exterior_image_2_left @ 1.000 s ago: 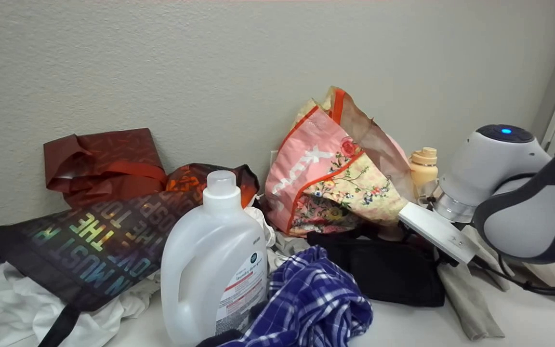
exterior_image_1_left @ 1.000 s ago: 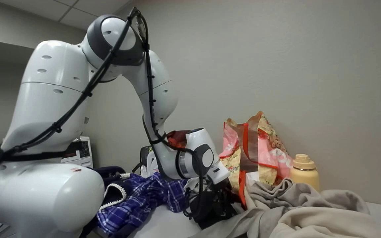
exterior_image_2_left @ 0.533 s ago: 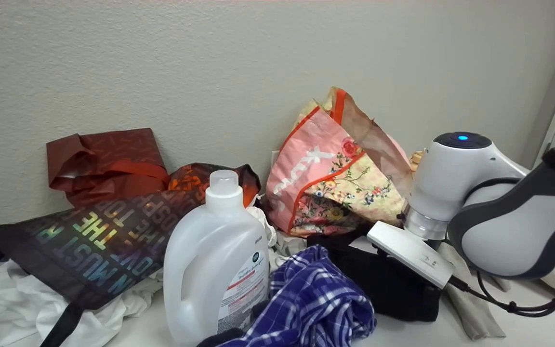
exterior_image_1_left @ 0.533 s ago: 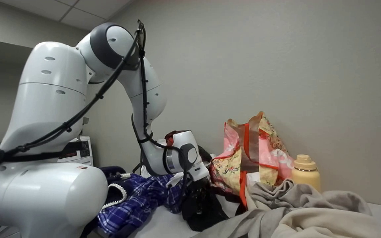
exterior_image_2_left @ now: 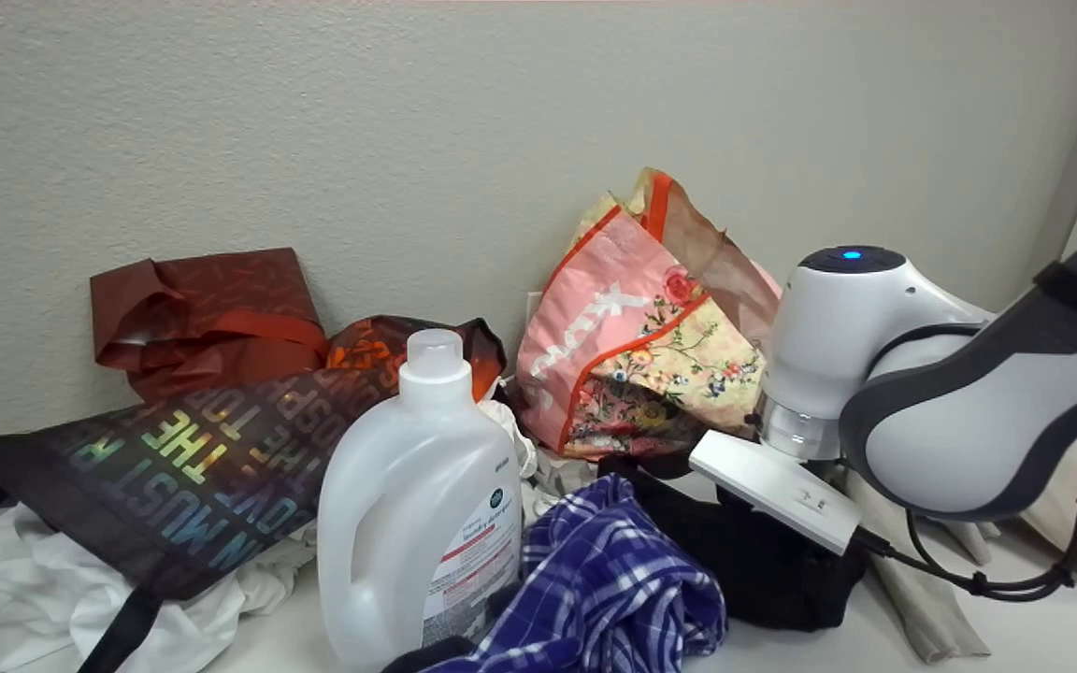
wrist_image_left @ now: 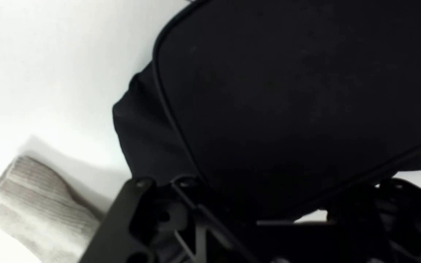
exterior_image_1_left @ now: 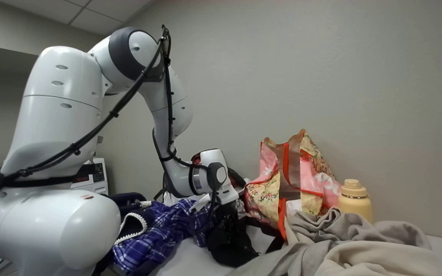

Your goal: Move the black bag to the right of the yellow bottle

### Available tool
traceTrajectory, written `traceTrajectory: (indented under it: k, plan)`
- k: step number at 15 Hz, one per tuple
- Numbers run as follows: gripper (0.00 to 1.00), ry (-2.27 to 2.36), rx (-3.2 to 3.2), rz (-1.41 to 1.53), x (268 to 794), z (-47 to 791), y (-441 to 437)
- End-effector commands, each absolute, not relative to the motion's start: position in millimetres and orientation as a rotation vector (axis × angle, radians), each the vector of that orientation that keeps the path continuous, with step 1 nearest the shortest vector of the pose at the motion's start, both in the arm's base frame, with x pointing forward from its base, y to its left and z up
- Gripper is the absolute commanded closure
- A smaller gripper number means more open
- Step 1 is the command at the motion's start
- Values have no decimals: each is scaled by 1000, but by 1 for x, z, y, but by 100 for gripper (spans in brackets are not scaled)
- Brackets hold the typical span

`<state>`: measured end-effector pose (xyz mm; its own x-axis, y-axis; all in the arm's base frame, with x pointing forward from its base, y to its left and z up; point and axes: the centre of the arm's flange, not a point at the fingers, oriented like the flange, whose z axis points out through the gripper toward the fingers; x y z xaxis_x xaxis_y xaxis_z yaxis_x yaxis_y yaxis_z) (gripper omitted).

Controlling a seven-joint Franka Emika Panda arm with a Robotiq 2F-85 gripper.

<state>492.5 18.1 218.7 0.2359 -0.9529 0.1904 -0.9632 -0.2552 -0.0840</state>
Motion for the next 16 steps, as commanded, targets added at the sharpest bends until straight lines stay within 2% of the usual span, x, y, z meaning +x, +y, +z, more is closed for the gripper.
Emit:
traceTrajectory:
  k: [1, 3, 9, 16]
  plan:
    - [71, -1885, 2411, 250, 486, 210, 19]
    - [77, -1925, 2441, 235, 487, 213, 16]
    - [77, -2192, 2544, 262, 478, 271, 8]
    - [77, -2394, 2606, 607, 445, 389, -16]
